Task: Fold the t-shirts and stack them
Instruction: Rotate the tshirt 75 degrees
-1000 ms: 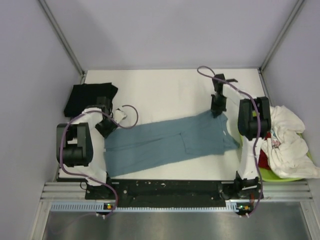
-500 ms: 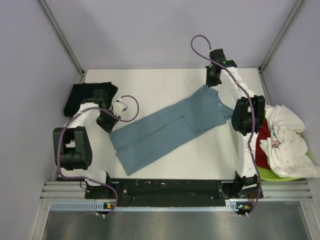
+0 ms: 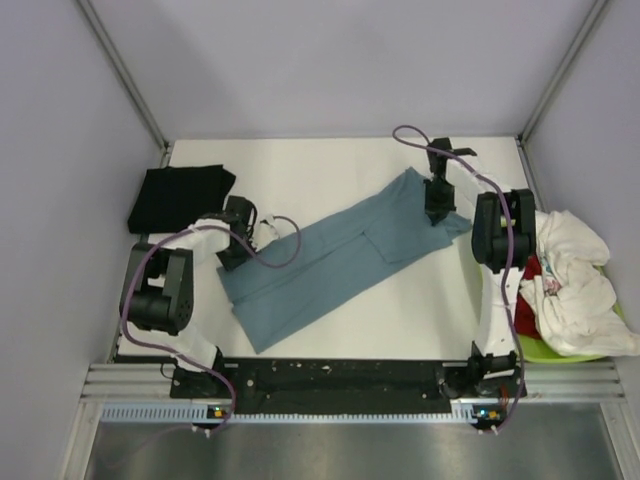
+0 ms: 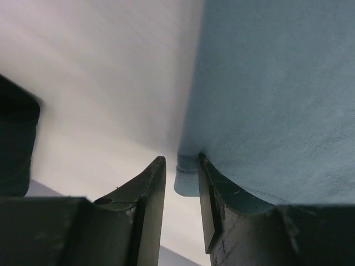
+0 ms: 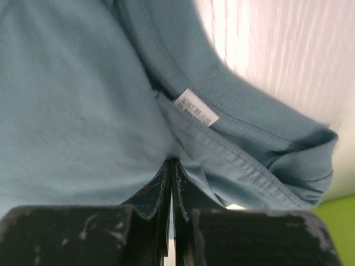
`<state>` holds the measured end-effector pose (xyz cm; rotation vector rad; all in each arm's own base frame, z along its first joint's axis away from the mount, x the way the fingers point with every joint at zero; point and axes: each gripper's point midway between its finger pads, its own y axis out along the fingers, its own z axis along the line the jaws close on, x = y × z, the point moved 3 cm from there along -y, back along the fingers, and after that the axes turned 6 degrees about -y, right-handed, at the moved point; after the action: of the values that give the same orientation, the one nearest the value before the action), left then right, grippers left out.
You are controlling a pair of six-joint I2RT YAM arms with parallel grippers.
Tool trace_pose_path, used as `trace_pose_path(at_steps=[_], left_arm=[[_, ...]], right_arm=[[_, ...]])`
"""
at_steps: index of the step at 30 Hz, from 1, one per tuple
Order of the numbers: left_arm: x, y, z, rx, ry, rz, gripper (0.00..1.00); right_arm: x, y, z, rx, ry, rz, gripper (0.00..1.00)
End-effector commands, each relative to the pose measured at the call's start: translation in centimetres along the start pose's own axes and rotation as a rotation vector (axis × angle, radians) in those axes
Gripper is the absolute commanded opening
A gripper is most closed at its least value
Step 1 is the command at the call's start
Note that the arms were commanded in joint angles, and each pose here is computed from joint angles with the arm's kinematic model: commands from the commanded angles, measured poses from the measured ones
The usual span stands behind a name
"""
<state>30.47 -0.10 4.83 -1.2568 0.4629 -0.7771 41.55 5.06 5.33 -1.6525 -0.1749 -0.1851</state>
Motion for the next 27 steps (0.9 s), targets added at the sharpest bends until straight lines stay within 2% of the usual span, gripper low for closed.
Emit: trace_pose_path(at_steps=[1,2,6,9,11,13,16,19,21,25,27], left_arm=[[-5.8,1.3,-5.1,-0.127,0.140,0.181,0.36],[-6.4,1.1,-6.4,-0.160,0.173,0.192,0.36],[-5.9,-0.7,-11.6,-0.293,0.317,0.132,0.36],[-2.8,-2.9,-15.1,-0.388,0.404,-0.007,0.37],[-1.5,-4.8,-16.5,-0.445,0.437,-0.087,0.37],[-0.9,-6.4,-16.2,-0.442,0.441,-0.155,0.37],[-1.1,-8.5,-14.1,-0.331,0.460,-0.241,0.40],[-0.8,-10.2,-12.9,-0.304,0.456,-0.261,0.44],[0.0,-10.9,-13.2,-0.328,0.488,-0.311,0.47],[1.7,-11.5,-14.8,-0.416,0.543,-0.454,0.49],[2.3,-11.1,-15.2,-0.421,0.587,-0.515,0.50]], right_arm=[[5.9,2.0,0.7,0.074,0.083,-0.056,0.00],[7.2,2.5,1.2,0.092,0.087,-0.061,0.00],[15.9,2.4,3.2,0.215,0.137,-0.291,0.00],[20.7,1.4,5.6,0.387,0.162,-0.511,0.00],[23.1,-0.8,5.7,0.416,0.196,-0.625,0.02],[24.9,-4.6,5.5,0.435,0.174,-0.725,0.11],[25.9,-12.0,5.0,0.421,0.038,-0.890,0.36],[23.5,-18.6,5.8,0.436,-0.148,-0.980,0.50],[20.2,-21.7,8.2,0.513,-0.304,-1.020,0.55],[9.7,-24.4,15.1,0.711,-0.728,-1.111,0.57],[1.8,-22.9,17.8,0.821,-0.992,-1.120,0.58]])
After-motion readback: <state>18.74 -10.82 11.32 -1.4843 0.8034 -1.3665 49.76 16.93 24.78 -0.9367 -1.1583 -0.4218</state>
